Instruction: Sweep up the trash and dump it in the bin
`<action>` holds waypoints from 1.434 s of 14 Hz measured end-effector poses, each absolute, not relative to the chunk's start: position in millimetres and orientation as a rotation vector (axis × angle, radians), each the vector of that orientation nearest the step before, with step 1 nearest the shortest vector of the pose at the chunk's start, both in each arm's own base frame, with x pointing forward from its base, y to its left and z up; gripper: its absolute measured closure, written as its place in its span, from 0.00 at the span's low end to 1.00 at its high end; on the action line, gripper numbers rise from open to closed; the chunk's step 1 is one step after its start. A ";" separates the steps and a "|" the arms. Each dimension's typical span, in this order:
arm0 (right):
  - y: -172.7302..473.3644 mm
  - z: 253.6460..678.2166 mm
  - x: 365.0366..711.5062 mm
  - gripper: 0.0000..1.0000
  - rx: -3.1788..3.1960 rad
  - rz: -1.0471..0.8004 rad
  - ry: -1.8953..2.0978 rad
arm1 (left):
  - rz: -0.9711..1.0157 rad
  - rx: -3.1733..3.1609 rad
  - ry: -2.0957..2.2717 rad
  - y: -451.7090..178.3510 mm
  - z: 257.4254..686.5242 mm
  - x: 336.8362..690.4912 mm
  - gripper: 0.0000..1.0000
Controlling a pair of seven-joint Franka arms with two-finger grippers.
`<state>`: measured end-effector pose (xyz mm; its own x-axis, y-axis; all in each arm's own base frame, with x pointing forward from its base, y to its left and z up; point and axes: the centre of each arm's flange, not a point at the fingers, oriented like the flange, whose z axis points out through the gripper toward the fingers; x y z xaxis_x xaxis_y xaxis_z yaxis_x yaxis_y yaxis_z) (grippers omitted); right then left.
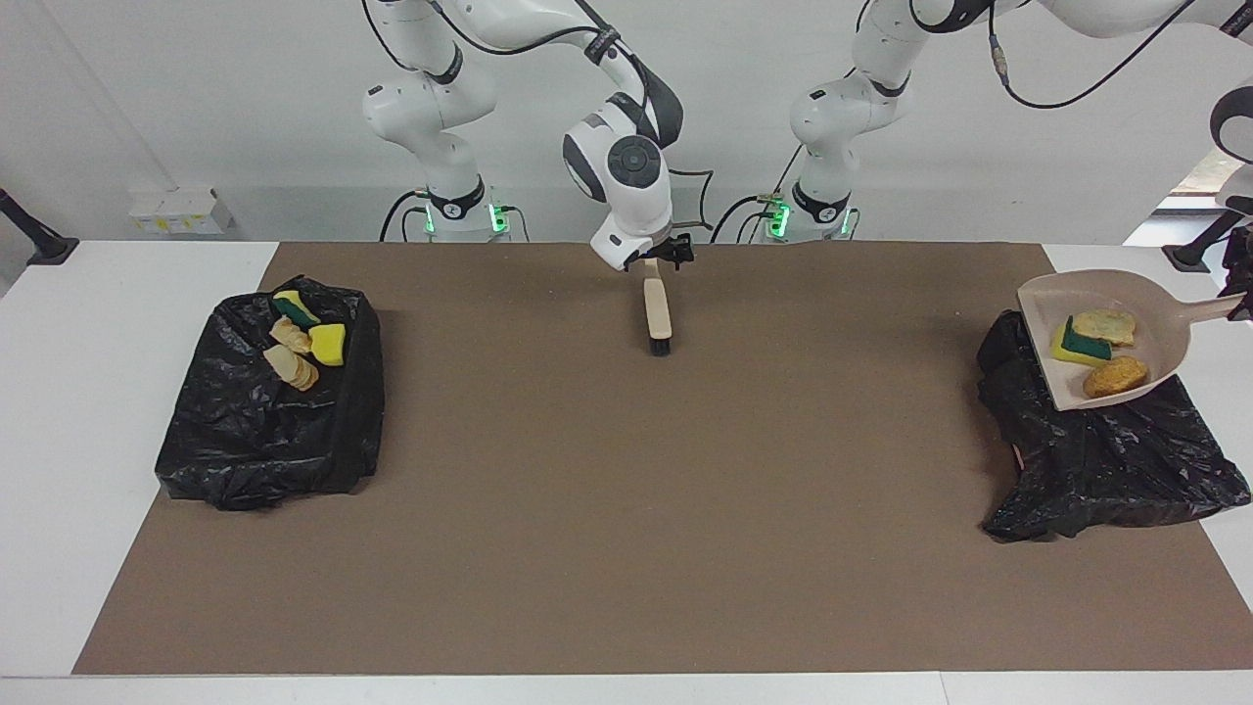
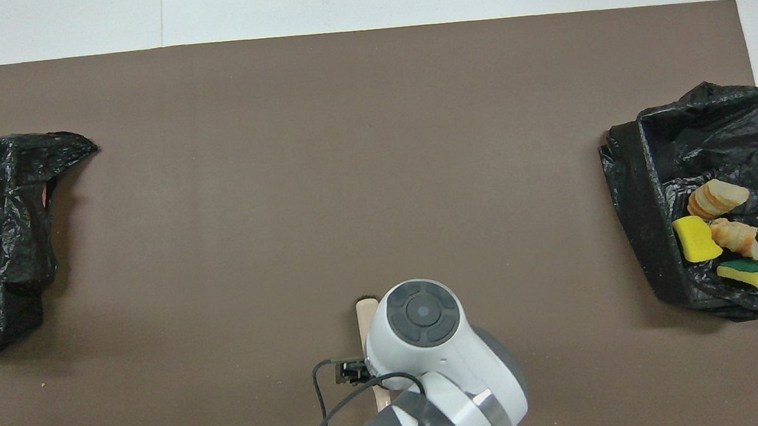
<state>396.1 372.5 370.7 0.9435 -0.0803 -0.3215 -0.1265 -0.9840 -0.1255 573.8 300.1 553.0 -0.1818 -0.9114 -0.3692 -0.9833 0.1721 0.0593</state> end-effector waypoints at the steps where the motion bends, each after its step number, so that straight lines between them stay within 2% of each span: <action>1: 355.1 387.5 418.0 0.00 -2.936 0.463 0.215 | 0.460 -1.797 2.166 303.0 556.0 575.6 0.69; 4: 288.3 453.4 487.7 0.00 -2.862 0.373 0.382 | 0.600 -1.798 1.992 305.4 562.7 578.6 0.69; 8: 234.9 528.3 536.0 0.00 -2.780 0.187 0.493 | 0.732 -1.721 1.891 288.2 561.8 589.1 0.69; 10: 218.4 557.4 541.0 0.00 -2.805 0.091 0.499 | 0.786 -1.685 1.862 279.7 558.6 590.5 0.69; 13: 204.0 592.9 529.1 0.00 -2.916 -0.072 0.463 | 0.827 -1.675 1.743 258.4 555.6 587.3 0.69; 16: 194.4 611.4 518.6 0.00 -3.021 -0.172 0.363 | 0.807 -1.672 1.684 246.9 572.5 577.7 0.69; 20: 154.3 630.4 521.1 0.00 -3.144 -0.137 0.235 | 0.763 -1.726 1.662 225.5 596.0 567.3 0.69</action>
<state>521.1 154.3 630.4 0.9852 -0.1475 0.0876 -0.1487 -0.9888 0.0079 567.3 225.5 596.0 0.0430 -0.6431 -0.7646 -0.9990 -0.0196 -0.0397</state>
